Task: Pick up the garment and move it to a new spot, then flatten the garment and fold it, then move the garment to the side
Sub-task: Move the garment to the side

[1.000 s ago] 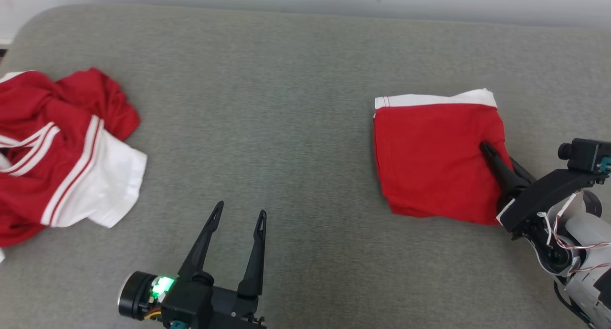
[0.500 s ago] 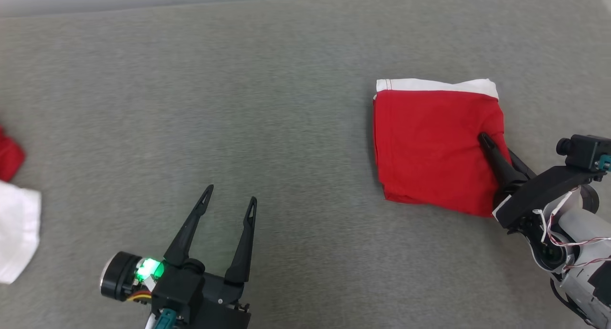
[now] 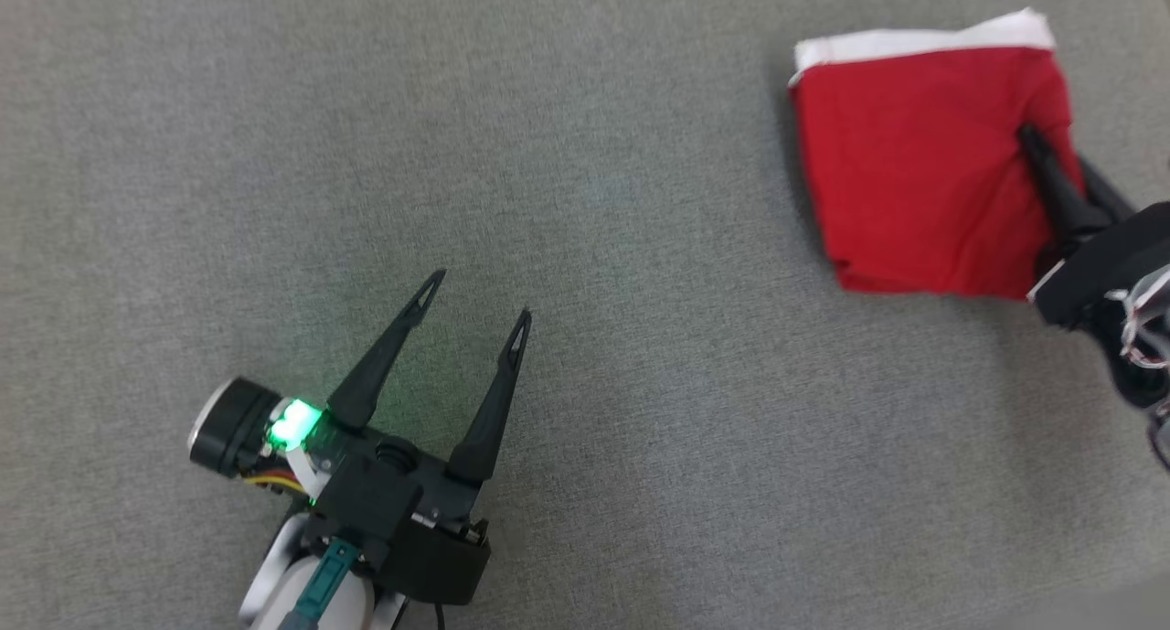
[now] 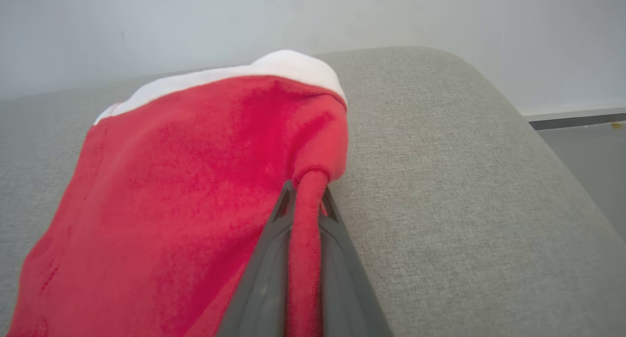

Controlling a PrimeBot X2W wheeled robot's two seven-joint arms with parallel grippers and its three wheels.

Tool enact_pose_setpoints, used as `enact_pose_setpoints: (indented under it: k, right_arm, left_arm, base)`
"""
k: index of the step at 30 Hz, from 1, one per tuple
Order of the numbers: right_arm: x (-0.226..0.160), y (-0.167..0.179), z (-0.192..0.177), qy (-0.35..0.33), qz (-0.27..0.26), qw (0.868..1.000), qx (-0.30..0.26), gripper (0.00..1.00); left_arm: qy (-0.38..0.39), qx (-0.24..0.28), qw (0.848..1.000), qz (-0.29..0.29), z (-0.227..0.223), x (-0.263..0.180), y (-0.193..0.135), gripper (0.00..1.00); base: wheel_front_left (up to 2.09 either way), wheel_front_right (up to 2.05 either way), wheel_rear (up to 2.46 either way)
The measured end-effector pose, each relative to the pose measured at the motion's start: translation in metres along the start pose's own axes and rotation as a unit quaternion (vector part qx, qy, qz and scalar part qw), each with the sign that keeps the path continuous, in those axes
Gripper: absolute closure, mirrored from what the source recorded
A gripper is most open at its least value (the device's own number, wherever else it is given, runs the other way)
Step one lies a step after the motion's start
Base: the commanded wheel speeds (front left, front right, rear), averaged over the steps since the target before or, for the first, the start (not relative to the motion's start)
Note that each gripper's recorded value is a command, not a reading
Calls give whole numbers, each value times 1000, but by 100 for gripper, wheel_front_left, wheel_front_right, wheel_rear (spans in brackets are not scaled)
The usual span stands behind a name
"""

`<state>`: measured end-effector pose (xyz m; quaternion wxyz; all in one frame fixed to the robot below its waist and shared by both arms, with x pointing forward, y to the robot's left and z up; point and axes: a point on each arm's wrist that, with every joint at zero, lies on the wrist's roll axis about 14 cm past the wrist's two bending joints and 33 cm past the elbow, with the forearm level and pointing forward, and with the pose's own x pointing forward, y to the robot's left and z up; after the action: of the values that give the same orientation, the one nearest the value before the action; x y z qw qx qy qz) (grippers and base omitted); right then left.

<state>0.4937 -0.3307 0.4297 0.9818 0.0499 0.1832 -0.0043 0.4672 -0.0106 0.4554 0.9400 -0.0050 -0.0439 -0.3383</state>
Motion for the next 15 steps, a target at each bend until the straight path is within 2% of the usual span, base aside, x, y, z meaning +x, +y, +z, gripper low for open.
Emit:
enact_pose_setpoints:
  k: [7,15]
  right_arm:
    - [18,-39,10,11,-31,993,-109,100]
    - [28,-75,19,19,-61,981,-185,100]
  left_arm:
    - [-19,-6,1000,-17,-5,18,3,0]
    - [-8,-16,1000,-21,-26,21,8,0]
  base:
    - [0,0,0]
    - [0,0,0]
